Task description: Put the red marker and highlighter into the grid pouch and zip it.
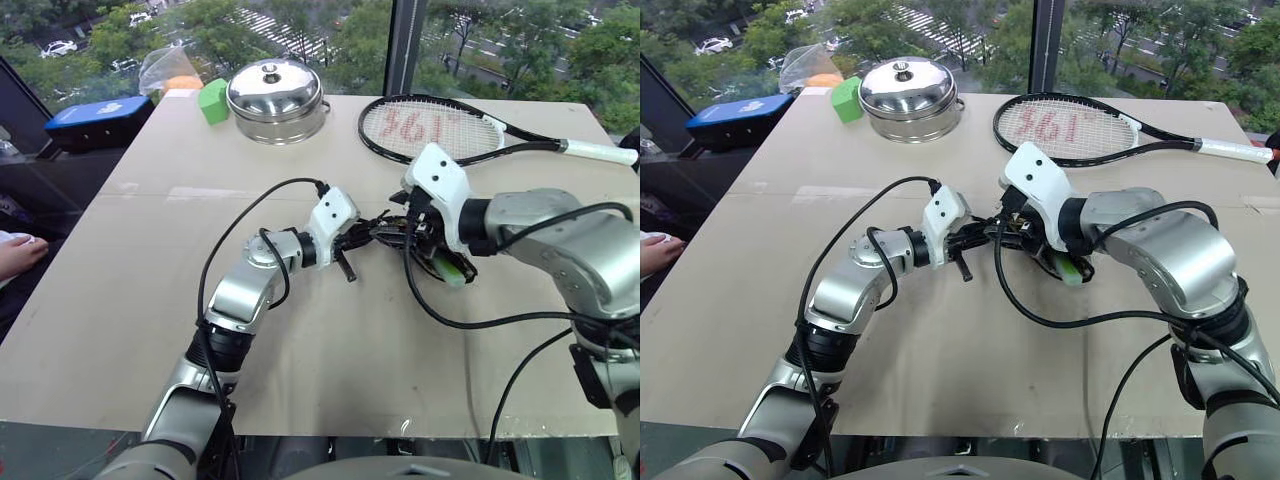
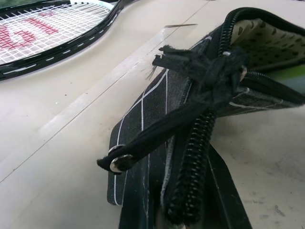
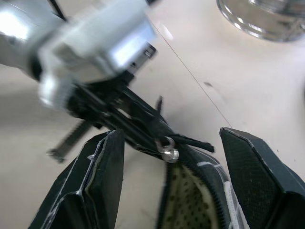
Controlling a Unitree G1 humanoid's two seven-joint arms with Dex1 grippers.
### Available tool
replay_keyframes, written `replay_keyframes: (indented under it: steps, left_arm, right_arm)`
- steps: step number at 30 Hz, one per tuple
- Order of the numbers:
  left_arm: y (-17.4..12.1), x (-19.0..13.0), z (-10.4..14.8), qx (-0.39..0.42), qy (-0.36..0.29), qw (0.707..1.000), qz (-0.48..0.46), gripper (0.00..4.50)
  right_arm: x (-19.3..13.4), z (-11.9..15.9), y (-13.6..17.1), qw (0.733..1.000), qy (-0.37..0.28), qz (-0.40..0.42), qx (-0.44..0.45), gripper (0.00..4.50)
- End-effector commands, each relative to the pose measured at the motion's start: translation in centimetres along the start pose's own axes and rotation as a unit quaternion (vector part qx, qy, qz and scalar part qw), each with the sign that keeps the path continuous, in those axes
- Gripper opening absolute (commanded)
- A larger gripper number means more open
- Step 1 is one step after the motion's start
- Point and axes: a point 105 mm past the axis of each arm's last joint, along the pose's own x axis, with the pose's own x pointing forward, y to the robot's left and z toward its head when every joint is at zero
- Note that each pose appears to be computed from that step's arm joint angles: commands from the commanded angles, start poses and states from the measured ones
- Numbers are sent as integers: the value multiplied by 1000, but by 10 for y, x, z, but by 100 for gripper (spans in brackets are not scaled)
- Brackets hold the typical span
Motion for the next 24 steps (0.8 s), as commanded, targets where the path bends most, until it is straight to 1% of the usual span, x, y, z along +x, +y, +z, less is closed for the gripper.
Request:
replay_keyframes:
  steps: [1,3,4,5,6,11,14,19,20,21,23,24]
  left_arm:
    - [-4,-2,15,14,-29,999,-12,0]
    - [-4,-3,16,13,-29,999,-13,0]
    - [-4,-3,16,13,-29,999,-14,0]
    - [-4,-4,16,12,-29,999,-15,0]
    - [-4,-4,15,12,-29,999,-16,0]
    - [-5,-5,15,11,-28,999,-18,0]
    - [-5,-5,13,10,-28,999,-19,0]
    - [-5,-5,13,11,-27,999,-17,0]
    - [-5,-5,13,11,-27,999,-17,0]
    - [-5,-5,13,11,-27,999,-17,0]
    - [-5,-5,12,11,-26,999,-16,0]
    - [-5,-5,12,11,-26,999,-16,0]
  right_arm:
    - [6,8,-3,1000,-10,-4,-19,323]
    - [9,8,-2,1000,-10,2,-19,323]
    - [10,9,-2,1000,-11,4,-19,281]
    - [11,10,-2,1000,-12,4,-23,270]
    - [12,10,-2,1000,-14,3,-26,242]
    - [14,12,-2,999,-16,1,-37,242]
    - [13,13,0,999,-17,6,-46,122]
    - [13,12,3,999,-15,13,-50,122]
    - [12,12,3,999,-14,13,-50,99]
    - [12,11,3,999,-13,15,-49,63]
    - [11,10,4,999,-11,17,-46,5]
    - [11,9,4,999,-10,18,-44,5]
